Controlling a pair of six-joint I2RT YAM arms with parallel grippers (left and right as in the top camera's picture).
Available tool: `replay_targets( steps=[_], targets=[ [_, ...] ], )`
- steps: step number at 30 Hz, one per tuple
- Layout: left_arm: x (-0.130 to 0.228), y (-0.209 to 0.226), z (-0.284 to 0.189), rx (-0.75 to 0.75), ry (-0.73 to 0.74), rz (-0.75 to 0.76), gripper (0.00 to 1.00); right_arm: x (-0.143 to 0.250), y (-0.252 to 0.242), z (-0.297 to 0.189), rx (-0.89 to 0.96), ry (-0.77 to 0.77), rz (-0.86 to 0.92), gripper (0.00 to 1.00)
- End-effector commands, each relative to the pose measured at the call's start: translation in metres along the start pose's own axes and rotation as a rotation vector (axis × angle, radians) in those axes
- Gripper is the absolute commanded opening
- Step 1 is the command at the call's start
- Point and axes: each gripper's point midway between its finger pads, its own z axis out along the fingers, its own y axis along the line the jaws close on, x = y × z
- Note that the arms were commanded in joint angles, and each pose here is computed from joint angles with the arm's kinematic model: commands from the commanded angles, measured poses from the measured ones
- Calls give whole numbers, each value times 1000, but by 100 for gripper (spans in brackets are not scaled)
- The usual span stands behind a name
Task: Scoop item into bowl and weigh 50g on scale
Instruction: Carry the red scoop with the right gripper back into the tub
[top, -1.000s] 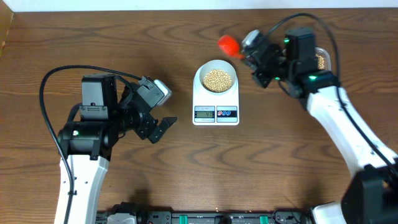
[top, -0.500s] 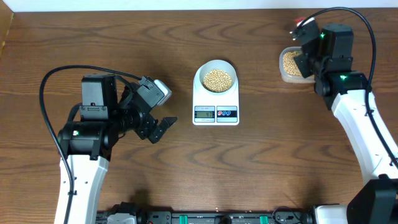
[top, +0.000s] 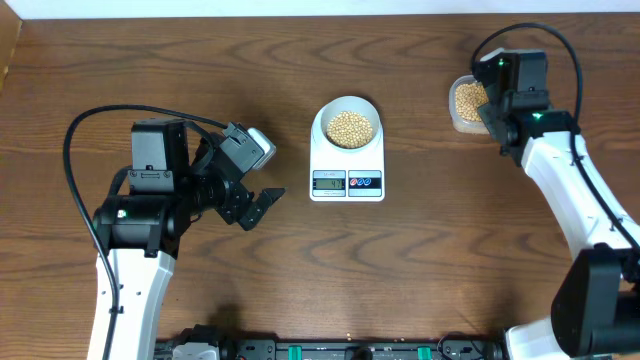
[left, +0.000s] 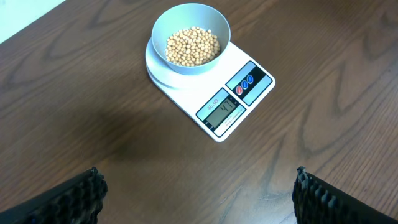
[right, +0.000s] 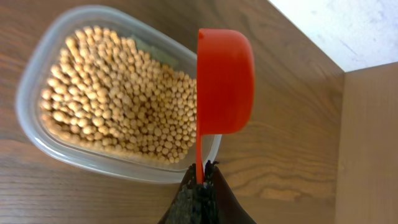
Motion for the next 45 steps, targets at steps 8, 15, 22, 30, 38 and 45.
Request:
replay_targets(
  steps=[8, 15, 22, 30, 38, 45],
  targets=[
    [-5, 3, -4, -11, -12, 18, 98, 11, 7, 8, 21, 66, -74, 1],
    [-5, 3, -4, -11, -12, 18, 98, 19, 12, 15, 16, 105, -94, 1],
    [-5, 3, -4, -11, -12, 18, 98, 27, 14, 23, 32, 148, -132, 1],
    [-5, 3, -4, -11, -12, 18, 98, 27, 14, 24, 31, 149, -133, 1],
    [-5, 3, -4, -11, -12, 18, 98, 36, 18, 33, 39, 190, -149, 1],
    [-5, 3, -4, -11, -12, 18, 98, 42, 13, 34, 76, 224, -159, 1]
  ],
)
